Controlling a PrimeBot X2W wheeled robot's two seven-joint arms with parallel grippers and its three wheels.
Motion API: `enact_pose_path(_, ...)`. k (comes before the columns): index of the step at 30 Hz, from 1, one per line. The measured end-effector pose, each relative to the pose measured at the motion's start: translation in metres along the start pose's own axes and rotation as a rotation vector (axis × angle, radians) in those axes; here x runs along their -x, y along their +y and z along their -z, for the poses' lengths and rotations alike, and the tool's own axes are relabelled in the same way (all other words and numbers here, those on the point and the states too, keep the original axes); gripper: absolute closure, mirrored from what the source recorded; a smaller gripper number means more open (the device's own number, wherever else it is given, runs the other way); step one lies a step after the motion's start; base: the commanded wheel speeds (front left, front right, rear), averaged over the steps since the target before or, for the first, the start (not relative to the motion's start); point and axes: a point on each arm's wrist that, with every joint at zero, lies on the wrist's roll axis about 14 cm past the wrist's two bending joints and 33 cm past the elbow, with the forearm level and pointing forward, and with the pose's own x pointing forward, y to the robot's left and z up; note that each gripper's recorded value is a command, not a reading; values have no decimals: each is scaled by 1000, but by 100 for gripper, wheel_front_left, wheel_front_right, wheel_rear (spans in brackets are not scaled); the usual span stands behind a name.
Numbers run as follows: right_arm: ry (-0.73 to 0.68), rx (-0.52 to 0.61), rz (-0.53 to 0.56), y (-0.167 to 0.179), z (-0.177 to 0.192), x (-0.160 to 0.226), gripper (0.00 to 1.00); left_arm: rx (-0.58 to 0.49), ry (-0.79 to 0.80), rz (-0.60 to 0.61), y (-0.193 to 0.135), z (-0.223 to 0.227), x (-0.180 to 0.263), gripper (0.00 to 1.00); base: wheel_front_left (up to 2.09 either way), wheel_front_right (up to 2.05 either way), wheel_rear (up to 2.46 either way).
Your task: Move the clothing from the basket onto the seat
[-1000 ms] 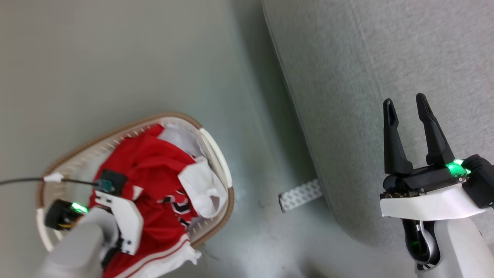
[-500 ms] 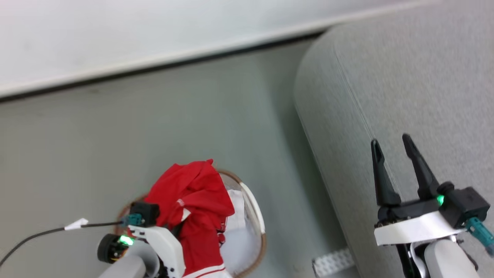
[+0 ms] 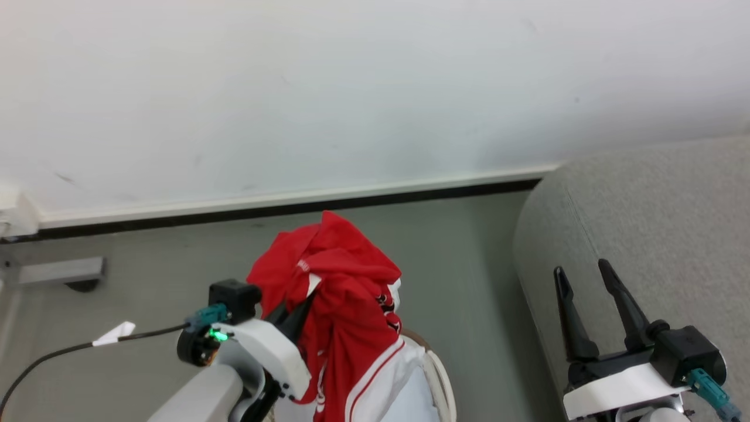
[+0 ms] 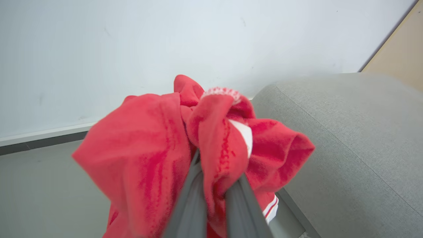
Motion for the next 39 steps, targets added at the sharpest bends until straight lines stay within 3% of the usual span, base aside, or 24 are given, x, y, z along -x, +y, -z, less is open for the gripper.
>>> enact_pose_path(7,-20,-19,-82,30,-7,0,0,-51,-245,-24,-5,-85,21,100,0,0,0)
enact_pose_path(16,-16,-56,-152,56,-6,3,0,-48,-455,-35,-14,-154,44,100,0,0,0)
enact_pose_path(31,14,-63,-234,83,4,5,0,-52,-445,-21,-25,-155,56,100,0,0,0)
enact_pose_path(39,97,-64,-450,143,22,11,0,-55,-415,6,-34,-143,59,100,0,0,0)
